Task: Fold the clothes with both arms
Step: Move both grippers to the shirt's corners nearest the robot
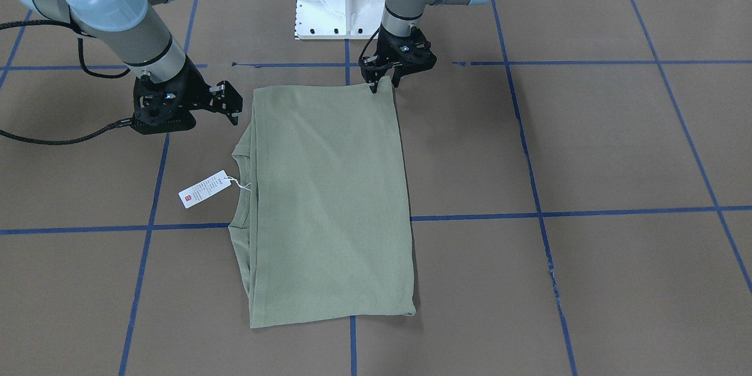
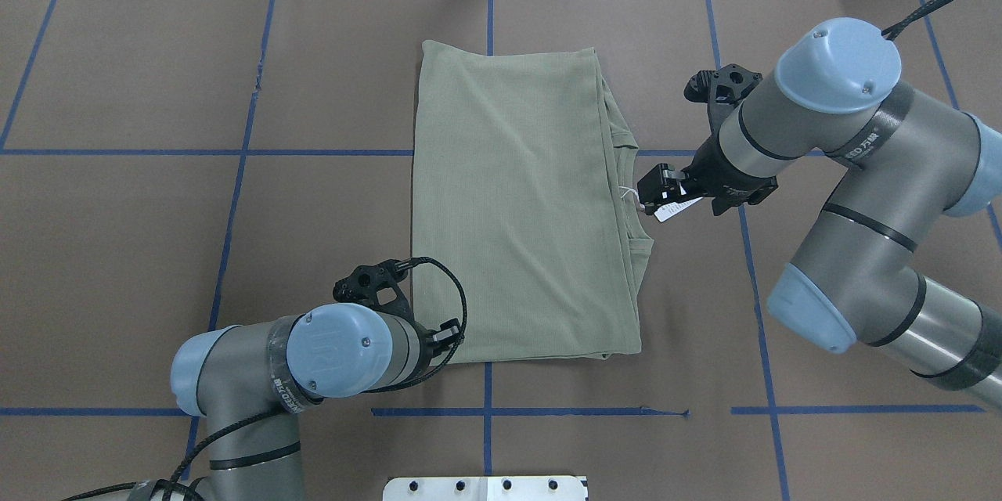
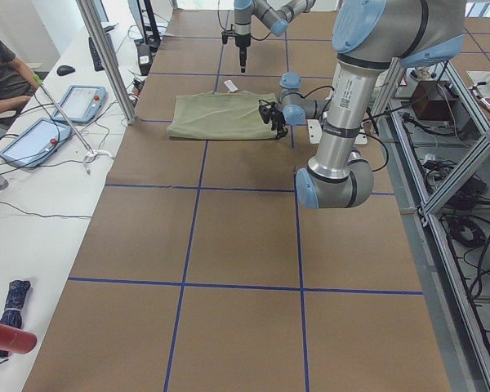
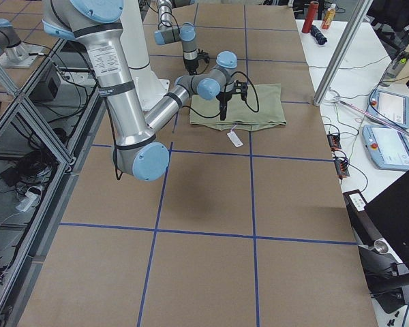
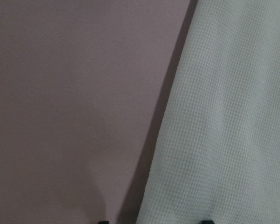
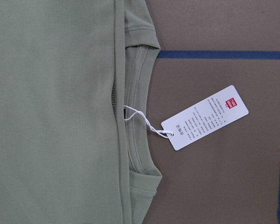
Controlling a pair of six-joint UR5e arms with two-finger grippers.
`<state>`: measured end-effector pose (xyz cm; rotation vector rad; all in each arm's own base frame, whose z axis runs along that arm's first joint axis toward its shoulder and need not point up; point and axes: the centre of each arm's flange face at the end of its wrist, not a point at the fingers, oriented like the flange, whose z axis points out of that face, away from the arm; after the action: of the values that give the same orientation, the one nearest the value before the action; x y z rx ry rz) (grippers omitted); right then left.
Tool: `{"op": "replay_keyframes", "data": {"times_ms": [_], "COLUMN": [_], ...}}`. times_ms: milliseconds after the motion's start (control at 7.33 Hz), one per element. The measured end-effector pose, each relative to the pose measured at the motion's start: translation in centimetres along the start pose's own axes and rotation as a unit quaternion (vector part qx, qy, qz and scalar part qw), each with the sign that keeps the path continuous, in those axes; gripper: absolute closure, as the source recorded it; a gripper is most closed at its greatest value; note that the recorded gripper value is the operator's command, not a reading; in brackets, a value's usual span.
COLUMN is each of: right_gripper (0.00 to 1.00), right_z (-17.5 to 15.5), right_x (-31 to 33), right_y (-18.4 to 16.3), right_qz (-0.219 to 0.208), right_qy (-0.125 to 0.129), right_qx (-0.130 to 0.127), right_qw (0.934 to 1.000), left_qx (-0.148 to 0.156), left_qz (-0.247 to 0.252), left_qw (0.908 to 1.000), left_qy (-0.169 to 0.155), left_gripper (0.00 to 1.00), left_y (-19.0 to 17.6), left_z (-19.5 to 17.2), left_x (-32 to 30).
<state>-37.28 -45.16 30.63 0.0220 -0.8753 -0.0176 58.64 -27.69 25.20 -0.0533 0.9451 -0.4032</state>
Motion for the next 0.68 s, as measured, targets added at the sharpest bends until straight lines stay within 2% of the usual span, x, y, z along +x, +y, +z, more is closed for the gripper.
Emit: {"op": "replay_keyframes", "data": {"times_ms": [136,409,545,682], "right_gripper": [0.00,0.00,0.00,0.00], "right_z": [0.03,0.06,0.15,0.24], "right_x": [0.04,0.10,0.14,0.22], "right_y": [0.00,0.01,0.07,0.14], "right_qz": [0.000,0.000,0.001,0.001], "right_qy": [0.000,0.001,0.002,0.002], "right_qx": [0.000,0.000,-0.001,-0.002], "right_qw": [1.0000,1.0000,1.0000,1.0000], "left_qx": [0.000,0.002,0.001,0.001], "left_qz": [0.001,0.004,0.005,0.005], "left_qw": [1.0000,1.0000,1.0000,1.0000], "left_qy": [-0.001,-0.004,-0.003,-0.001], "left_gripper": [0.54,0.81,1.00,1.00], "left_y": [-0.02,-0.08,-0.06,-0.01], "left_z": [0.09,0.41,0.38,0.21], "left_x": [0.01,-0.07,0.00,0.27]}}
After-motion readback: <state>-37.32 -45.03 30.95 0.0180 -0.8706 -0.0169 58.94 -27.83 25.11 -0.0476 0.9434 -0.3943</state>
